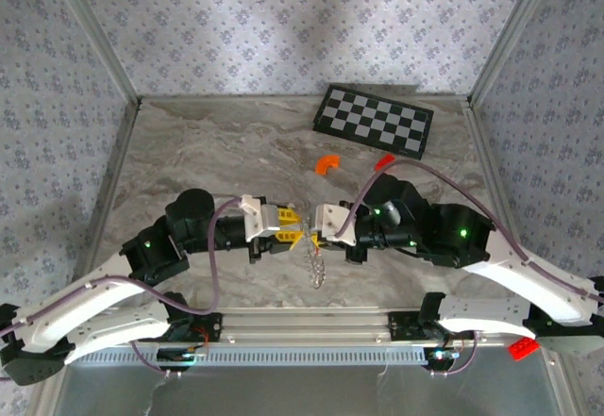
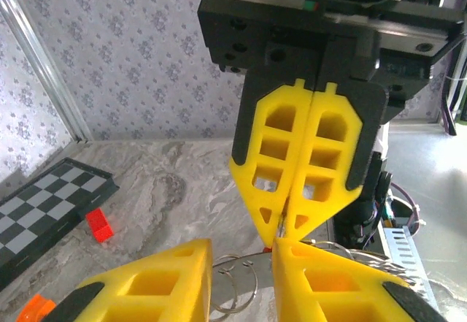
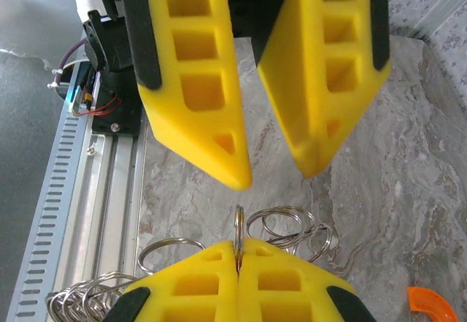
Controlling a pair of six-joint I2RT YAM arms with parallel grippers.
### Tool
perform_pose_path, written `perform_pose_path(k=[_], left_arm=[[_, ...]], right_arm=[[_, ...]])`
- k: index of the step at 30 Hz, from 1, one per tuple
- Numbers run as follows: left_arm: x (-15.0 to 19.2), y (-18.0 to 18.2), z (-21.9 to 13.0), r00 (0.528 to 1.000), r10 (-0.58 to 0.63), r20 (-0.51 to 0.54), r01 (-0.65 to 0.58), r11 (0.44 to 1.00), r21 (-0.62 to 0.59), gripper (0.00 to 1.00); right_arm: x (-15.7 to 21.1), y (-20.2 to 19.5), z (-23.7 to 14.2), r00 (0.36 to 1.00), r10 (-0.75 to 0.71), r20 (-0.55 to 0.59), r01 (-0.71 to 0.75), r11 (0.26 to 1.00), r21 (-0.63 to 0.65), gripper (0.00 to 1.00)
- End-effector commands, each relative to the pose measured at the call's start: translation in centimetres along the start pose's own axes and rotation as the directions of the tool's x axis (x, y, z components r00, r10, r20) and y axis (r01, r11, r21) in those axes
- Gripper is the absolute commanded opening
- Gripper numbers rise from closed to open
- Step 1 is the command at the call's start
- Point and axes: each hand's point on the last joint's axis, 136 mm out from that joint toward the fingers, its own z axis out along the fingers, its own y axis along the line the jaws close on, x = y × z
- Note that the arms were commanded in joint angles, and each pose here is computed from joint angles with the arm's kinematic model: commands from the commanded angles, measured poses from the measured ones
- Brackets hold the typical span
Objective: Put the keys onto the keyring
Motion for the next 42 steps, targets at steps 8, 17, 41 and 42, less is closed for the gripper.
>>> perform_pose_path(k=[8,17,41,42], left_arm=[[-0.3,-0.2,0.5,1.000,0.018,0.011,-0.018,1.000,0.017,0.27],[-0.1,-0.8,0.3,1.000,0.017,0.020,-0.018,0.999,0.042,0.27],[1.7,0.2,1.2,0.999,0.008,-0.032,-0.008,1.000,-0.005,0.16],[1.7,0.2,1.2,0.999,0.010,-0.031,-0.010,1.000,-0.005,0.16]], right_arm=[[-1.1,-0.9,-0.9,1.000,-0.019,0.020,0.018,0.999,0.048,0.00],[-0.6,-1.0,-0.7,1.000,0.000,0.005,0.000,0.999,0.050,0.00],[-1.3,-0.6,0.3,0.999,0.013,0.046,-0.013,1.000,0.006,0.00],[-1.3,-0.6,0.4,0.999,0.014,0.048,-0.014,1.000,0.005,0.00]])
